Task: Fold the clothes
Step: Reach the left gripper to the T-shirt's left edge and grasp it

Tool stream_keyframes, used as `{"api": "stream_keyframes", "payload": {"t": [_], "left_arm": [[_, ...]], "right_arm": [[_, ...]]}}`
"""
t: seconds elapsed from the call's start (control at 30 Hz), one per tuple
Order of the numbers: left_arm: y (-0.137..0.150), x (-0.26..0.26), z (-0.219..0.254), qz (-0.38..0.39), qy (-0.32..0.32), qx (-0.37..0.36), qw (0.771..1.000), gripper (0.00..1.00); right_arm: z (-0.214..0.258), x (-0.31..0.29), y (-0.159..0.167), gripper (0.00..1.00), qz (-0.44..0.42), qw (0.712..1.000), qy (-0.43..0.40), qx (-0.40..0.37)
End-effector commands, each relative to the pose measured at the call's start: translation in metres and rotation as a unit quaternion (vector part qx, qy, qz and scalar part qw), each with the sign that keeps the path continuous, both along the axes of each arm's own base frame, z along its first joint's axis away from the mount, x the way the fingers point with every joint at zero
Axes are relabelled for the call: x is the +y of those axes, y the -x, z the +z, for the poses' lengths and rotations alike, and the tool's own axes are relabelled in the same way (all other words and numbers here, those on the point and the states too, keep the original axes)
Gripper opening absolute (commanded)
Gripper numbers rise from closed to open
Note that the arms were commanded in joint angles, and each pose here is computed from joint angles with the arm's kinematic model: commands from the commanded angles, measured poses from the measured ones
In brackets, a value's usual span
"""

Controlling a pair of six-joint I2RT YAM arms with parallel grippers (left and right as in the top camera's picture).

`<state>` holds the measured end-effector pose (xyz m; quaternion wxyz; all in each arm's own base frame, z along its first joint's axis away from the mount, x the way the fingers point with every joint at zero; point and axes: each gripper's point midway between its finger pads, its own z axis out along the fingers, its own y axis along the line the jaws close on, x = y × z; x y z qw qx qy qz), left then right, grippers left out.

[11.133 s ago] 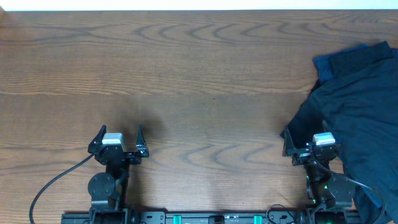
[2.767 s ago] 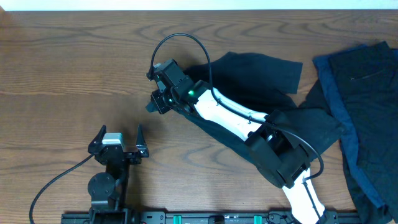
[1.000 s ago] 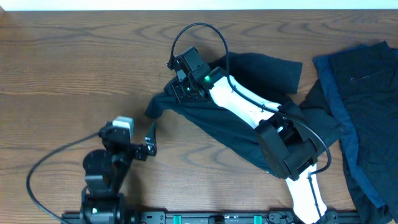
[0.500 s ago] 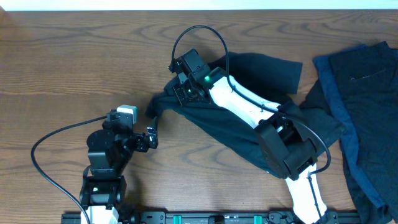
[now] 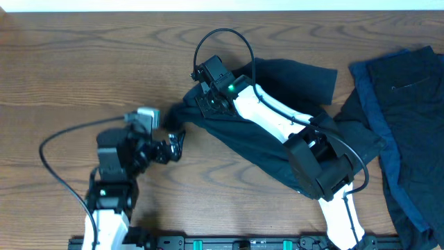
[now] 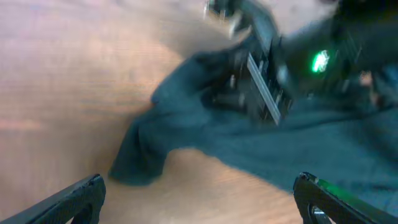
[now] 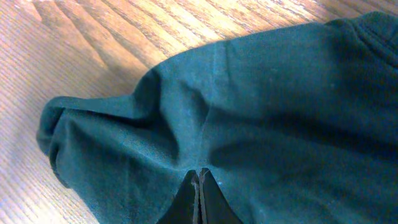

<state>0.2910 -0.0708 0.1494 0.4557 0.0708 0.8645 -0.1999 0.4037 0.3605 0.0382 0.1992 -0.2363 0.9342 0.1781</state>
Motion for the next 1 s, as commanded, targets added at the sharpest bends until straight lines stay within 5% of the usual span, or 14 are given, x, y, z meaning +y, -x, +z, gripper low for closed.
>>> {"api": "stream_keyframes", "payload": {"t": [0.0, 0.27, 0.63, 0.97], "left_arm": [[-0.019, -0.005, 0.035, -0.011, 0.011, -0.008, 1.000, 0.98], [-0.036, -0.005, 0.028, -0.014, 0.005, 0.033, 0.999, 0.98], [-0.041, -0.005, 0.028, -0.015, 0.004, 0.028, 0.999, 0.98], [-0.049, 0.003, -0.028, 0.022, 0.008, 0.124, 0.992, 0.91]], "right_arm": [[-0.002, 0.001, -0.002, 0.02, 0.002, 1.000, 0.007, -0.005], [-0.001, 0.003, 0.000, 0.01, 0.008, 1.000, 0.005, -0.003], [0.059, 0.020, 0.006, 0.01, 0.088, 0.996, -0.009, -0.003], [0.013, 0.021, 0.006, 0.01, 0.088, 0.996, 0.011, 0.027]]}}
